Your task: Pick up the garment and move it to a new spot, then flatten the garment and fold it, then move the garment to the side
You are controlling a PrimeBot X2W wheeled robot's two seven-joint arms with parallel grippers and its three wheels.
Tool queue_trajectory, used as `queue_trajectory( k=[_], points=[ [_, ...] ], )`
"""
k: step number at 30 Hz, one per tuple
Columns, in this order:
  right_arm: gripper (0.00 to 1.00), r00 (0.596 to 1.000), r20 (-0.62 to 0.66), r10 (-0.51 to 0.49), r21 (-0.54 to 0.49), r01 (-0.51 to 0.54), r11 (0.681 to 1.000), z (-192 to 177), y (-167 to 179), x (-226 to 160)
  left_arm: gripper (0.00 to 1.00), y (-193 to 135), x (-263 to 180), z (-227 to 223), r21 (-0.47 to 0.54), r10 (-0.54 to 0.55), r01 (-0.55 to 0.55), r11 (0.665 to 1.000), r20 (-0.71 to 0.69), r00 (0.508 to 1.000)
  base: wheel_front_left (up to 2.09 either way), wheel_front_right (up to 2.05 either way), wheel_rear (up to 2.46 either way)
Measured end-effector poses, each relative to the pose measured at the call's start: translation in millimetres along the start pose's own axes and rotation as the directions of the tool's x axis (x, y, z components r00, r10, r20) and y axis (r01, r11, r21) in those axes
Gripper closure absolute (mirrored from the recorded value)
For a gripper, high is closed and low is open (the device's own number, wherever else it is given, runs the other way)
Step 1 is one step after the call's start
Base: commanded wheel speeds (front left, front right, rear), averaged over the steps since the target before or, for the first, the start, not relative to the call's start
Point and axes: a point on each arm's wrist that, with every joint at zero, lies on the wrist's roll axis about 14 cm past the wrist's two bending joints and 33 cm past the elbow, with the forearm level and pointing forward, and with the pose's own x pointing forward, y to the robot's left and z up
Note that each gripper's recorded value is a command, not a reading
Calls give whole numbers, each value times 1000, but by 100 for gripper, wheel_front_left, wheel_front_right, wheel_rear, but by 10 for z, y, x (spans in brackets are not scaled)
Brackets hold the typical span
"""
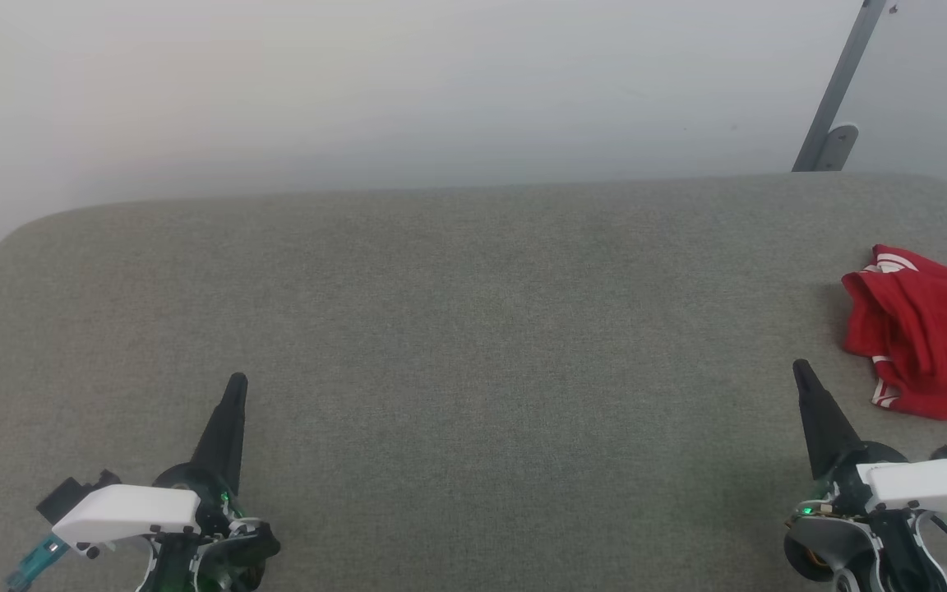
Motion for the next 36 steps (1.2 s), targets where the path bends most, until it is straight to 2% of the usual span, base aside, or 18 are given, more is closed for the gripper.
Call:
queue_trajectory(
  k=[36],
  points=[
    [100, 1000, 0, 0, 0, 0, 1000, 0, 0, 0, 100, 0, 0, 0, 0, 0, 0, 1000, 0, 1000, 0, 0, 0]
  ],
)
